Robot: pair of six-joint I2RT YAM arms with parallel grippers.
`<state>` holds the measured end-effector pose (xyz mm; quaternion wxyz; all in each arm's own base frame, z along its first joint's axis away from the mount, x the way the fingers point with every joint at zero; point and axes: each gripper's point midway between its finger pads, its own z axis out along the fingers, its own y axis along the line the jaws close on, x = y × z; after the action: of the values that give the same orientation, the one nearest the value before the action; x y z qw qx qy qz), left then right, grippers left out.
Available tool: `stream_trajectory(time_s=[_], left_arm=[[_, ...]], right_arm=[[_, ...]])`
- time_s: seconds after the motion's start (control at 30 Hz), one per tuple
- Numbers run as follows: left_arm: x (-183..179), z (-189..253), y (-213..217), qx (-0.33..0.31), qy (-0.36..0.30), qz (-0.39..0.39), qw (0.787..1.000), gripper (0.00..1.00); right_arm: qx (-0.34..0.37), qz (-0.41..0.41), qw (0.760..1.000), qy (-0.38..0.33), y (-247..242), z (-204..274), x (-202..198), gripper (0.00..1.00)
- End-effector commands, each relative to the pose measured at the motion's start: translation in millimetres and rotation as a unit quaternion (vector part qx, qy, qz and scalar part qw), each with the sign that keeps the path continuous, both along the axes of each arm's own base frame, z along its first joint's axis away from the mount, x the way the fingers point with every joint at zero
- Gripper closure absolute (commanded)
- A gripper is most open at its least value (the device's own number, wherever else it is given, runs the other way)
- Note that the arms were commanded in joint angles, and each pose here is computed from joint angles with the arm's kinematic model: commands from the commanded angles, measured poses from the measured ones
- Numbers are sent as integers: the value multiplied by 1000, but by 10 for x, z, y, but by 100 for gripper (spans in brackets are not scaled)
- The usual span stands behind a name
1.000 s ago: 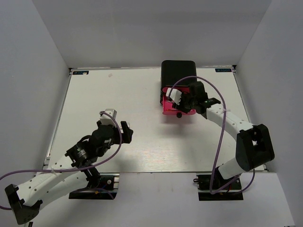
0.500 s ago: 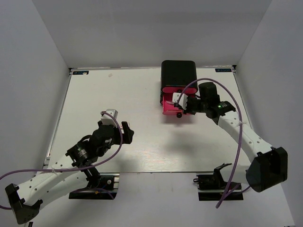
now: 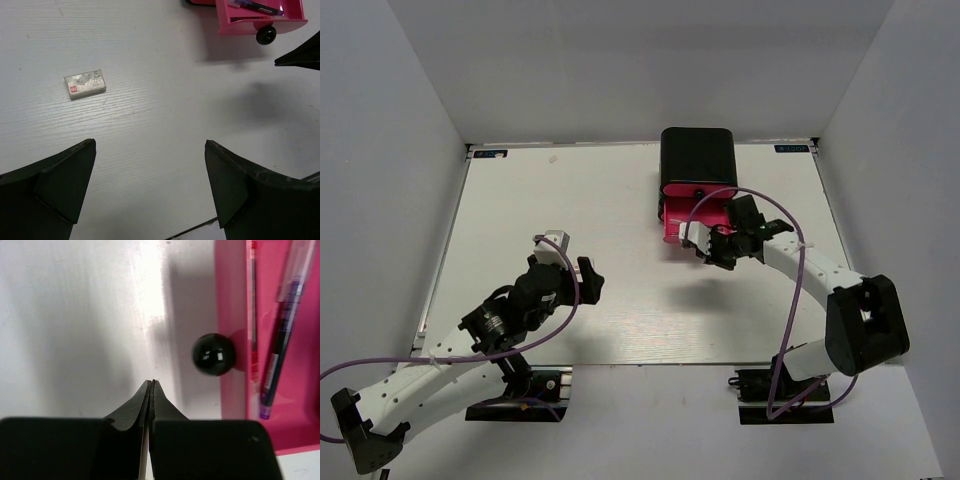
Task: Sort the stationery into containers
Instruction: Close the drawer
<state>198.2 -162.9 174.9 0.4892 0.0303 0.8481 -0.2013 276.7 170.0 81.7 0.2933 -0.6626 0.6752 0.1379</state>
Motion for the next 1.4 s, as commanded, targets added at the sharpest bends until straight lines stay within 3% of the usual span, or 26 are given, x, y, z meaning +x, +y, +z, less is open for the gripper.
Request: stream_trajectory(time_s=[0.0,0.33,0.6,1.37], left_arm=[[19,128,-49,-15,-13,-8,1000,1],[15,150,-44,-18,-16,-8,1000,1],[15,150,-44,-18,-16,-8,1000,1],[13,223,-158,-29,-33,-38,998,1]], right_arm=[[-1,-31,999,-25,11,-37,200,100],[-1,-111,986,-128,-95,-7,641,100],[27,-149,964,-220,-125,298,907,100],[41,-189,938,-288,-37,585,1482,100]])
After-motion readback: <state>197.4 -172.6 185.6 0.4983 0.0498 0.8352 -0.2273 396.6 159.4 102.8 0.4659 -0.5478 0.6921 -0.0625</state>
